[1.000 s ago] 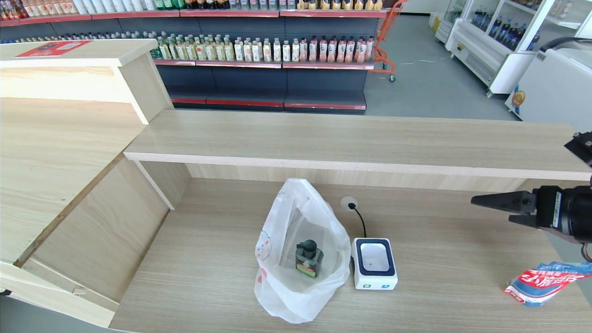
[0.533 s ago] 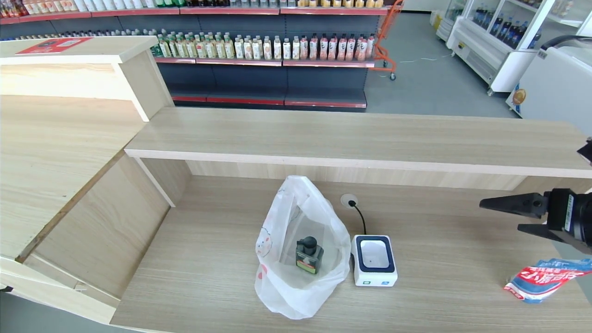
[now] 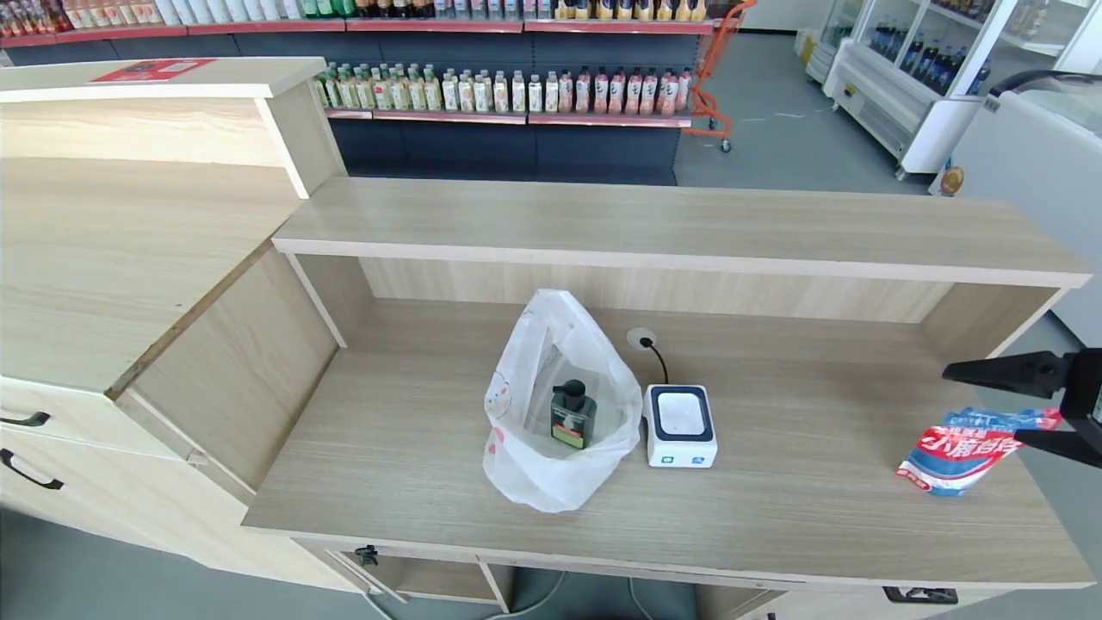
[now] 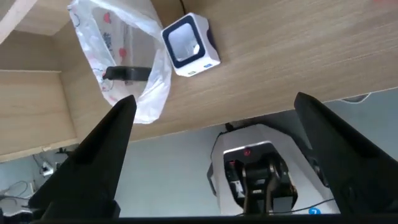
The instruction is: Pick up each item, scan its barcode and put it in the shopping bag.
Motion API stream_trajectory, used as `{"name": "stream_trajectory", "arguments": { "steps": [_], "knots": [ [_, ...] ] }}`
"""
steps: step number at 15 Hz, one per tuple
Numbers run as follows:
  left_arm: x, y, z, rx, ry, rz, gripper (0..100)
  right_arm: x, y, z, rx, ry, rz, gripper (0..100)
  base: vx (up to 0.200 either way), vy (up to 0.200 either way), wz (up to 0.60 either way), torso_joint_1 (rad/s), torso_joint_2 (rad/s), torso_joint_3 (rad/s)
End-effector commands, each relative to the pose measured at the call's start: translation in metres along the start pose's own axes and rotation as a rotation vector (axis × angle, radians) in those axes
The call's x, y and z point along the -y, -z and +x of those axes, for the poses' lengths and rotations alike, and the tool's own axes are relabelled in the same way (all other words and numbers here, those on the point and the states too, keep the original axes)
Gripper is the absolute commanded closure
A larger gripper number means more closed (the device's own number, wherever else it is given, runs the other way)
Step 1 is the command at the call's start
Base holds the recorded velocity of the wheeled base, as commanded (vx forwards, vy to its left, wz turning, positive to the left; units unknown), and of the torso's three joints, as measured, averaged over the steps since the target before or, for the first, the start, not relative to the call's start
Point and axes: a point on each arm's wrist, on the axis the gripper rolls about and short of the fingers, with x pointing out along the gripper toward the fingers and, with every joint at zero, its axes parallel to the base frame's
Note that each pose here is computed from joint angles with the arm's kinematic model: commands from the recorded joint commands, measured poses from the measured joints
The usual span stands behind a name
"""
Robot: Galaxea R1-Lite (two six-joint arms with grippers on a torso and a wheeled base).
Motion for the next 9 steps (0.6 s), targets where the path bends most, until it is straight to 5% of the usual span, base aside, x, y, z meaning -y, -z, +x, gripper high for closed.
{"name": "stream_trajectory", "arguments": {
  "steps": [1,5,9],
  "knots": [
    [0.0,0.0,0.0,0.001,0.001,0.002,0,0.017,-0.008,0.005,0.036,0.107,0.073,0,0.0,-0.2,0.0,0.007,0.0,0.002],
    [0.0,0.0,0.0,0.001,0.001,0.002,0,0.035,-0.038,0.015,0.115,0.229,0.269,0,0.0,-0.2,0.0,0.007,0.0,0.0],
    [0.0,0.0,0.0,0.001,0.001,0.005,0,0.047,-0.047,0.017,0.083,0.296,0.338,0,0.0,-0.2,0.0,0.006,0.0,0.0]
  ]
}}
